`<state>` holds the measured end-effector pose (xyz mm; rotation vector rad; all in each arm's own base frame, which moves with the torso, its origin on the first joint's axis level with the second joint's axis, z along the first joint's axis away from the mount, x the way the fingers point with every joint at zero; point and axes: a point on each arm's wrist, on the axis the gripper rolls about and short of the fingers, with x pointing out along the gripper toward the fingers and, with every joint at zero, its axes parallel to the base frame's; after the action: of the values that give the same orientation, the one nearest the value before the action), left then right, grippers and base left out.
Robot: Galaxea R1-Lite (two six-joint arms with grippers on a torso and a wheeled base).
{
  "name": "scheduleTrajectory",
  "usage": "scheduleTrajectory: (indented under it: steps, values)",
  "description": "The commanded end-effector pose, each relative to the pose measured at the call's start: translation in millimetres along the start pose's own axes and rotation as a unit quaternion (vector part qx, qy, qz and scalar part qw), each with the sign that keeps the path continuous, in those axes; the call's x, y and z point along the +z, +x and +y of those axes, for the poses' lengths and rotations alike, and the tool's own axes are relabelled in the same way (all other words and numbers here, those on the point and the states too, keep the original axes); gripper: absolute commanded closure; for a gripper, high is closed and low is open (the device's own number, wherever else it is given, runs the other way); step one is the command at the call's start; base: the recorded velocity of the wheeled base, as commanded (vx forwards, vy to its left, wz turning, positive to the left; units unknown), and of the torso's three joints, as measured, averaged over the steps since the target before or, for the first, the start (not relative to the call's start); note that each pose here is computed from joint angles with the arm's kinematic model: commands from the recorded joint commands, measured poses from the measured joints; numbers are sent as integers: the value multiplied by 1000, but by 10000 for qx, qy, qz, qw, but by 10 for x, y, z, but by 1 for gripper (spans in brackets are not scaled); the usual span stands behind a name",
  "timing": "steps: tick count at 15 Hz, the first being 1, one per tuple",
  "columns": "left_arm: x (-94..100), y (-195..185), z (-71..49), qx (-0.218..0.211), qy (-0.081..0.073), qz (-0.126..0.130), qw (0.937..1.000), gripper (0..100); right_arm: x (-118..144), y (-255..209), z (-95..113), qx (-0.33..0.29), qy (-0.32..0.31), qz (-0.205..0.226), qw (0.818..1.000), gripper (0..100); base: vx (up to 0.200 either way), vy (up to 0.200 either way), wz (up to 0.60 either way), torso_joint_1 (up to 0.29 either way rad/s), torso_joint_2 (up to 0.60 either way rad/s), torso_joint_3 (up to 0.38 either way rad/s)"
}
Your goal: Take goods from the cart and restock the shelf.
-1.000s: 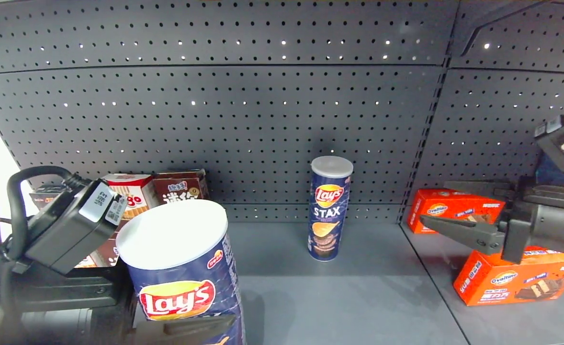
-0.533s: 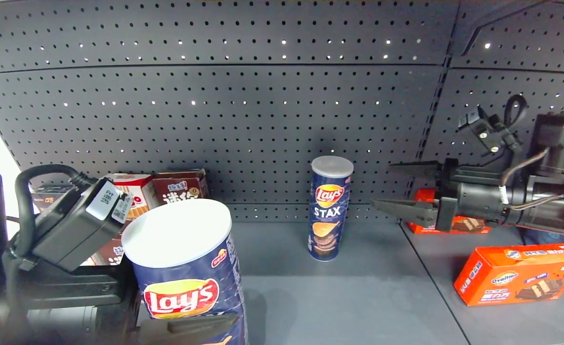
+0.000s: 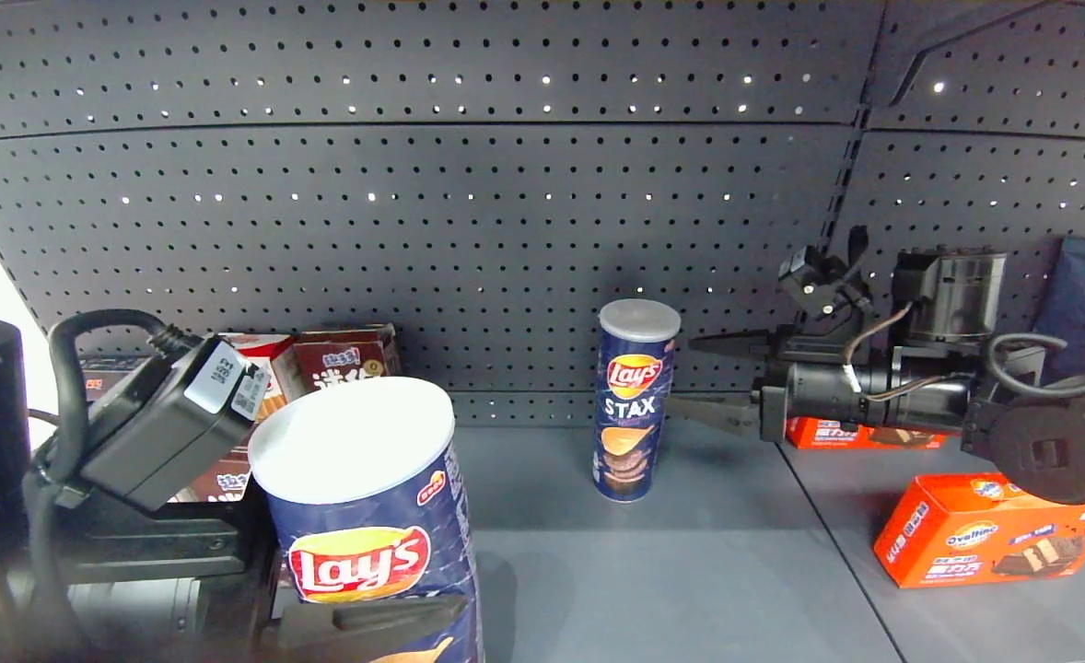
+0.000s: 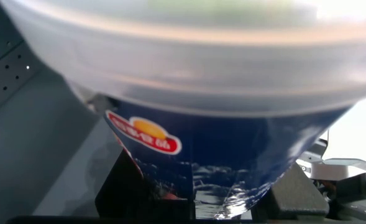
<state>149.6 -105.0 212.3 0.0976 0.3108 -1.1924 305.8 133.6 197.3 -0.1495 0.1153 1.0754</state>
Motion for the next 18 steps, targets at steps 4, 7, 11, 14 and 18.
scheduleTrajectory:
  steps: [4,7,11,14,18]
  values:
    - [0,24,20,-6,-26,24,10000,100,-234,211,-108,137,207,232,9994,0,0,0,0,0,0,0]
    - [-9,20,19,7,-38,37,10000,100,-326,290,-112,193,242,282,9991,0,0,0,0,0,0,0]
    - [-16,17,30,19,-79,44,10000,100,-501,442,-121,404,334,374,9979,0,0,0,0,0,0,0]
    - [-11,11,40,50,-186,28,9998,100,-593,548,-142,457,388,450,9972,0,0,0,0,0,0,0]
    - [-4,7,38,53,-172,10,9998,100,-637,686,-196,493,373,445,9971,0,0,0,0,0,0,0]
